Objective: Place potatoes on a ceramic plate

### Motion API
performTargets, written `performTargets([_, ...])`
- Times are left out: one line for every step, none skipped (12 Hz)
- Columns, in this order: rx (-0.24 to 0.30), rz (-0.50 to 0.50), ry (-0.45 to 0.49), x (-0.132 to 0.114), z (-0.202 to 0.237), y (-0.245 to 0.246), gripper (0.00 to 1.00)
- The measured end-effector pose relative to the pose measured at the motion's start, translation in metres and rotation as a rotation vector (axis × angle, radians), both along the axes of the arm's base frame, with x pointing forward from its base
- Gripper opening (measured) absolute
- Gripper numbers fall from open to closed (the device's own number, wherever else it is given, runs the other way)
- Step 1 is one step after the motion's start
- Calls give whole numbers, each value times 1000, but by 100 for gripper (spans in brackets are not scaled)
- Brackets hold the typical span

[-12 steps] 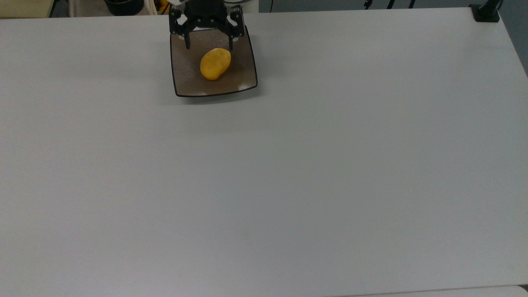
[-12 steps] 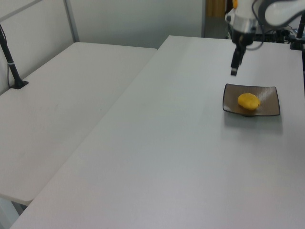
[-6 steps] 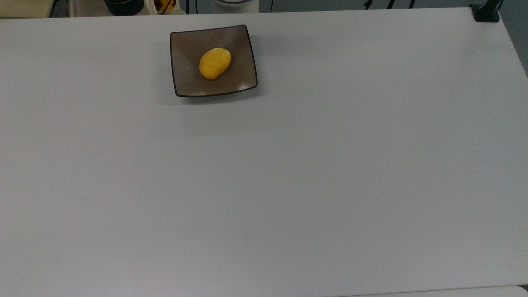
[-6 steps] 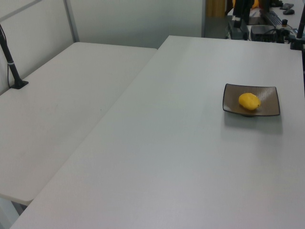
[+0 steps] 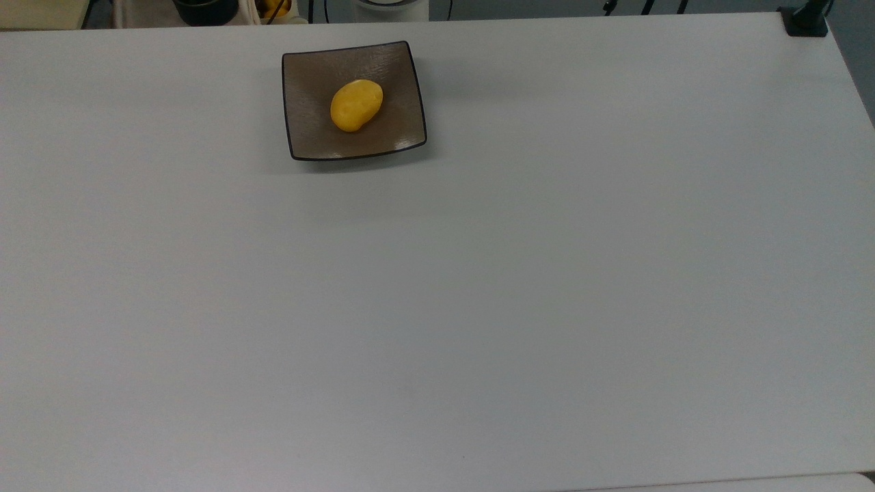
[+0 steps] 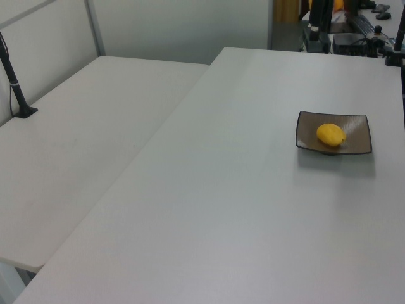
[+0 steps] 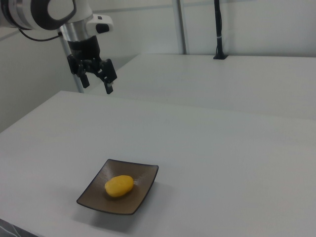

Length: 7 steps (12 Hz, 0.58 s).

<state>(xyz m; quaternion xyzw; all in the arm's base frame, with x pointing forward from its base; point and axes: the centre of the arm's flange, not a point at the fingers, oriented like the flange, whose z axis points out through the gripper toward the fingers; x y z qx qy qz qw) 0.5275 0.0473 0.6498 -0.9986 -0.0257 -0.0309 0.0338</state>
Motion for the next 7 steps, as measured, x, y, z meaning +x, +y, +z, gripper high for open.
performTargets([2, 33, -35, 7, -2, -1, 100])
performTargets([1, 64, -70, 13, -5, -1, 100])
performTargets([-1, 81, -90, 17, -8, -1, 100])
performTargets([-1, 87, -93, 19, -11, -2, 100])
performTargets([-2, 88, -93, 19, -11, -2, 100])
performTargets([-2, 89, -93, 19, -11, -2, 100])
performTargets([-2, 91, -93, 18, -11, -1, 100])
